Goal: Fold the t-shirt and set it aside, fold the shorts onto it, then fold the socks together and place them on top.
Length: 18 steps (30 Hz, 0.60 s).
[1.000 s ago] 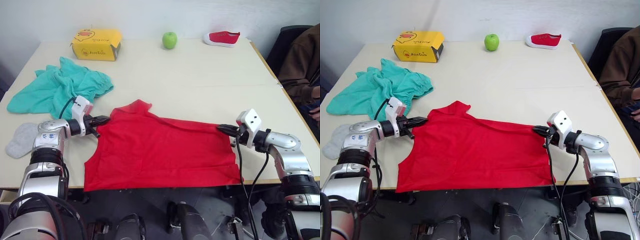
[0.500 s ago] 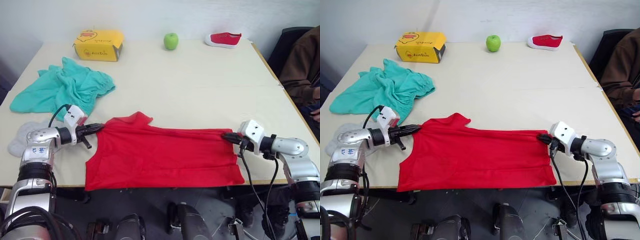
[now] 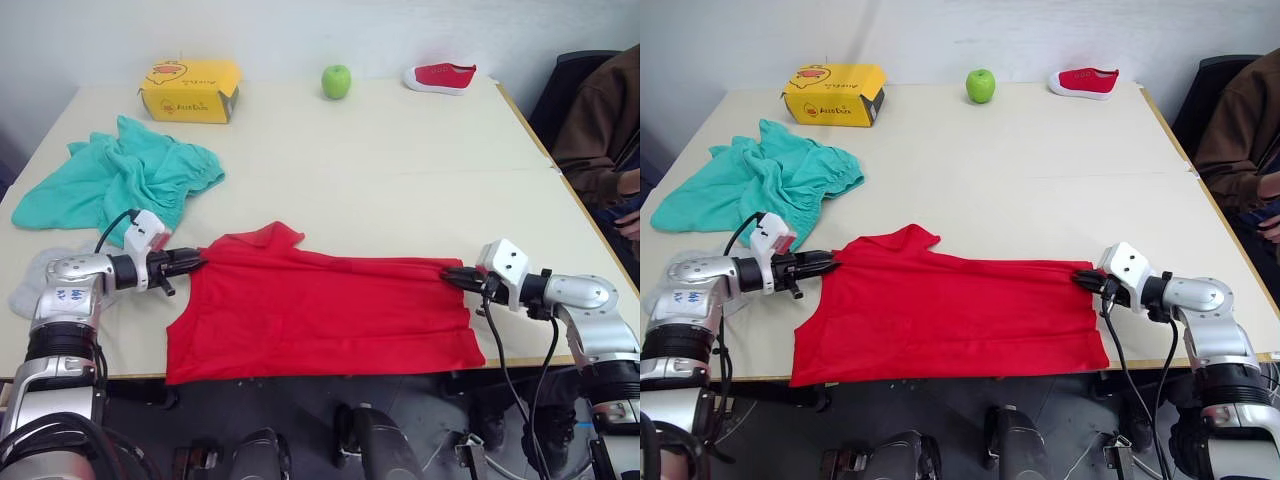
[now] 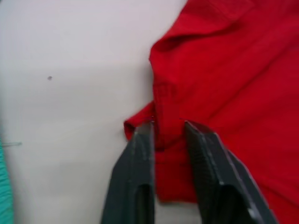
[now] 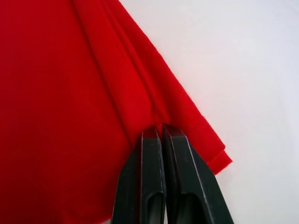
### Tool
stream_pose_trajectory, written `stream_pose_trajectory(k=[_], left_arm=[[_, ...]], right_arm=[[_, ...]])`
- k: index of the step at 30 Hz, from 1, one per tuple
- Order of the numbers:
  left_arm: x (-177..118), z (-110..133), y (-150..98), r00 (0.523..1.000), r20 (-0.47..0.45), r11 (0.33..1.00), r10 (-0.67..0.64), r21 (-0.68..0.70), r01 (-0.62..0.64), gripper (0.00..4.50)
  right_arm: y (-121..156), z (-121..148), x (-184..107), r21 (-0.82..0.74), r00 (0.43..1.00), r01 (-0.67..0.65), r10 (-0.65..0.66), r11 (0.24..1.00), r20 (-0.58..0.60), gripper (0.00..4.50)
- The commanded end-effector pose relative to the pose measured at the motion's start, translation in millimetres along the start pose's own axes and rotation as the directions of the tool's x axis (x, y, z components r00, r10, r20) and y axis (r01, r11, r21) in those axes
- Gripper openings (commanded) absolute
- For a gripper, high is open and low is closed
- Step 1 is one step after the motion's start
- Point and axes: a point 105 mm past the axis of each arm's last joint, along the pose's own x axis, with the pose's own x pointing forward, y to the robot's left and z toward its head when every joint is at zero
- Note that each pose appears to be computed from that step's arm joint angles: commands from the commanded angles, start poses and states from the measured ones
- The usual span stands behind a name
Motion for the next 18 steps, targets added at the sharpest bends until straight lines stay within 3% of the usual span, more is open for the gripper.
stream_pose_trajectory(k=[1,7,9,12,18], left_arm=[[-17.3,15.2,2.5,0.999,-0.014,1.0,-0.029,0.001,0.029,2.17],[-32.9,59.2,-9.8,0.983,0.034,0.982,-0.182,-0.043,0.183,4.09],[-31.7,65.7,-12.0,0.979,0.041,0.979,-0.198,-0.039,0.2,4.45],[0.4,87.1,-17.8,0.976,0.041,0.976,-0.214,0.039,0.212,4.45],[54.9,95.8,-23.2,0.982,-0.014,0.968,-0.186,0.166,0.186,4.45]], right_arm=[[3.2,4.8,-5.9,-0.007,1.0,-0.027,0.027,1.0,0.004,1.35],[4.0,31.9,-19.1,0.076,0.993,-0.068,0.06,0.995,0.097,3.34],[4.0,38.1,-20.9,0.093,0.992,-0.072,0.061,0.993,0.114,3.35],[6.5,62.8,-26.1,0.16,0.975,-0.137,0.105,0.978,0.194,3.35],[6.4,86.5,-20.4,0.169,0.965,-0.149,0.106,0.974,0.239,3.35]])
